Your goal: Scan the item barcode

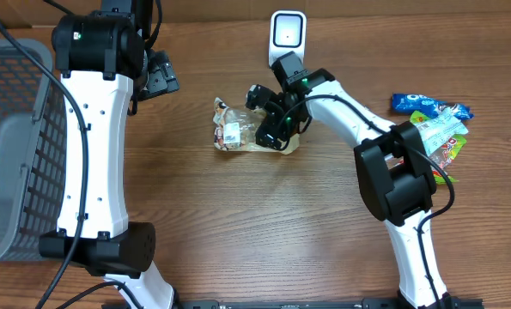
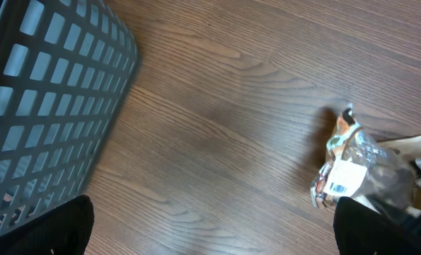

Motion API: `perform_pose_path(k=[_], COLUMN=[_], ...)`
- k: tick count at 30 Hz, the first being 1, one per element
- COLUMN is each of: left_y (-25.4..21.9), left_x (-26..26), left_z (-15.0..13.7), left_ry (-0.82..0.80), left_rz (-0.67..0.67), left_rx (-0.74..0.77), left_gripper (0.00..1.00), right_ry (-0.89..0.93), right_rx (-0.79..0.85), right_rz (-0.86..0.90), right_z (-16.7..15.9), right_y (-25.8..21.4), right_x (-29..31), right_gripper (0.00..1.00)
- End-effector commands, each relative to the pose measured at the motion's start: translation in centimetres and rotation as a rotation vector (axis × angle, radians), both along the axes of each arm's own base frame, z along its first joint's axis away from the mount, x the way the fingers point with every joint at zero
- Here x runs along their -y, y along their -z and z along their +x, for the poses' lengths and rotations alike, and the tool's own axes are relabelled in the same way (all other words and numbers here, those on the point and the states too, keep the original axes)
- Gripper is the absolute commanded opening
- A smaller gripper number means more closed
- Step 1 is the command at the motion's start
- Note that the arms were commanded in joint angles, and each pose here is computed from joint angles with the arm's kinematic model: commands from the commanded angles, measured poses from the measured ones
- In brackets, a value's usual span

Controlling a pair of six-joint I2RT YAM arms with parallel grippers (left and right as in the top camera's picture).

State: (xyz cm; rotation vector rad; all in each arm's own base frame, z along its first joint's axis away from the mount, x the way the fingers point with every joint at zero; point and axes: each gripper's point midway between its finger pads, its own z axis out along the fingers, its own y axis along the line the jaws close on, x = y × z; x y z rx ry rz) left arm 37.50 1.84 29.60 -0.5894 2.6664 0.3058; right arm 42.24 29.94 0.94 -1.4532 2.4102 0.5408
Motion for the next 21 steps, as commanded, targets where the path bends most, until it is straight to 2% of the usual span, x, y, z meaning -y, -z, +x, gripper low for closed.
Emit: perform_pose_path(k=[1,4,8,16,21], left_y=[0.3,0.3,0.3,0.3,0.3], left_x=[0.1,0.1,0.1,0.1,0.1], left_z=[0.1,0.1,0.1,0.1,0.1], left_ry=[-0.013,-0.013,-0.013,-0.013,-0.013], left_rz=[0.008,0.008,0.008,0.008,0.008], left_rx=[-0.003,-0.003,-0.003,-0.003,-0.003], left_gripper=[1.0,1.0,1.0,1.0,1.0], right_ry=[0.059,0.095,0.134,0.259,0.273], right_rx=[-0.104,-0.105,-0.117,-0.157,-0.103], right_rz=[-0.069,-0.097,-0.091,-0.072,-0.067], right_z=[-1.9,-1.9,-1.8,-1.0,-0.1], right_y=[4.2,4.3,3.8,-1.4,-6.5], right_x=[-0.3,-0.2,-0.4,0.1,0.3], right_gripper=[0.65,0.36,0.04,0.04,0.04])
